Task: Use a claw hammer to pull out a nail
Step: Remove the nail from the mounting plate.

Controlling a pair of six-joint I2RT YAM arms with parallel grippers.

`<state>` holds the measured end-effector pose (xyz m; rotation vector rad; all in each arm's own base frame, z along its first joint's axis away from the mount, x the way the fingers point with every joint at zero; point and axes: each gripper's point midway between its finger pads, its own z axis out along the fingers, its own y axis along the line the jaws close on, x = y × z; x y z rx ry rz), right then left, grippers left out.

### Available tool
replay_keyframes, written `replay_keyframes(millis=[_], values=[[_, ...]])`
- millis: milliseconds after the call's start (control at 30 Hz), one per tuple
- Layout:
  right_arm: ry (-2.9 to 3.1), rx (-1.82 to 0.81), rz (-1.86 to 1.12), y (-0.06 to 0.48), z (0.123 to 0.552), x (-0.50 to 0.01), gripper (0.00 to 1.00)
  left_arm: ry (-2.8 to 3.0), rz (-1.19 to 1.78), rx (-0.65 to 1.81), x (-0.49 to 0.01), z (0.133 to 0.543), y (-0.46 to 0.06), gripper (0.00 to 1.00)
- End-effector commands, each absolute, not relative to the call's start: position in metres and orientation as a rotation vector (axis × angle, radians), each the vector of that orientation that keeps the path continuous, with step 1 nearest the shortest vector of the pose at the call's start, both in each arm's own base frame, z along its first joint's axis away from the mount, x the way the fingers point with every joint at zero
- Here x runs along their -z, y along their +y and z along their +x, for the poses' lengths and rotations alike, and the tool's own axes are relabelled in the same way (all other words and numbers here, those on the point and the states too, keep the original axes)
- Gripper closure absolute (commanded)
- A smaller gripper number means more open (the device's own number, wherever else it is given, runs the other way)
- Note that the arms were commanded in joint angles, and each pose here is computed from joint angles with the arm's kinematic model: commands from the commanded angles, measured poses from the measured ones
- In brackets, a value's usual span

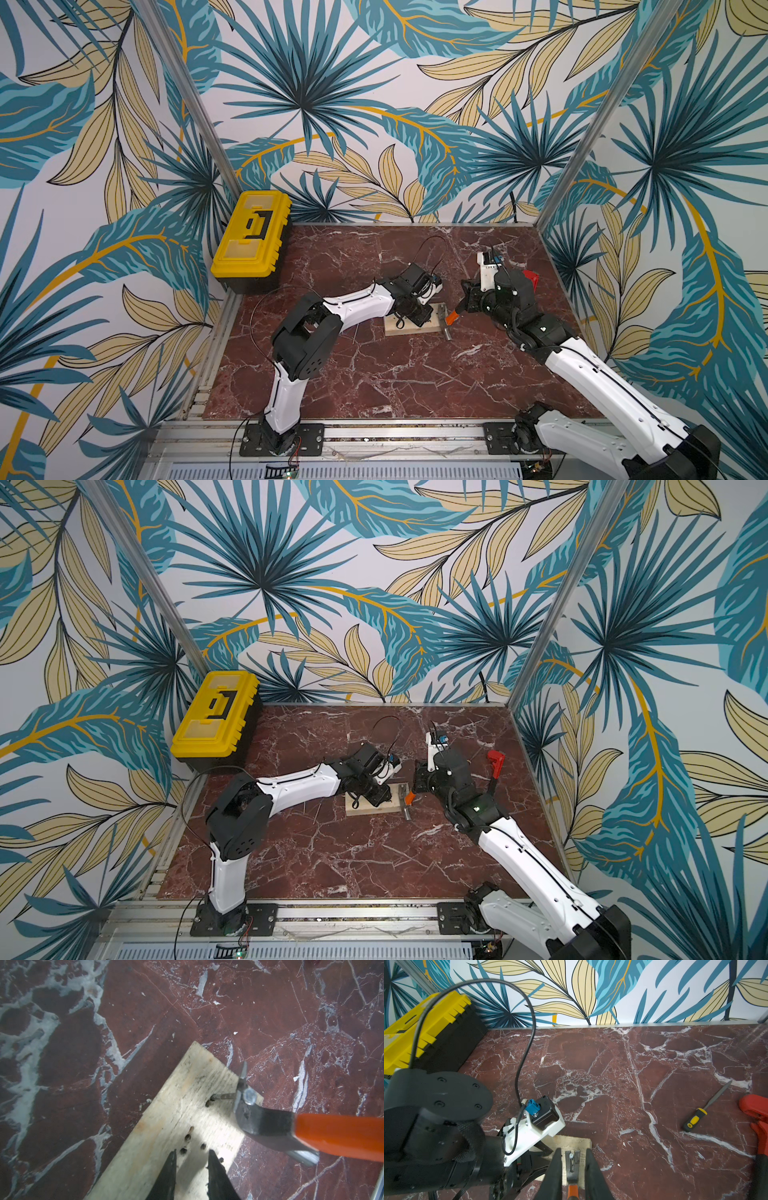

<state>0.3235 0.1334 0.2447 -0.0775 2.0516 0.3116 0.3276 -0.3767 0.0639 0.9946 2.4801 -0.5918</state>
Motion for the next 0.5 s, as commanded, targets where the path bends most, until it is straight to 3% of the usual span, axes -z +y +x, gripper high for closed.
replay_keyframes(millis=[0, 467], values=[[2.212, -0.276, -0.139, 0.1358, 0.3076, -0.1861, 1.0, 2.801, 1.005, 0.378, 0.0276, 0.2942, -0.3215, 0.73], [2.099, -0.284, -0.144, 0.1319, 0.3009, -0.1897, 1.0, 2.837, 0.989, 0.359, 0.0347, 0.2936, -0.3182, 0.75]])
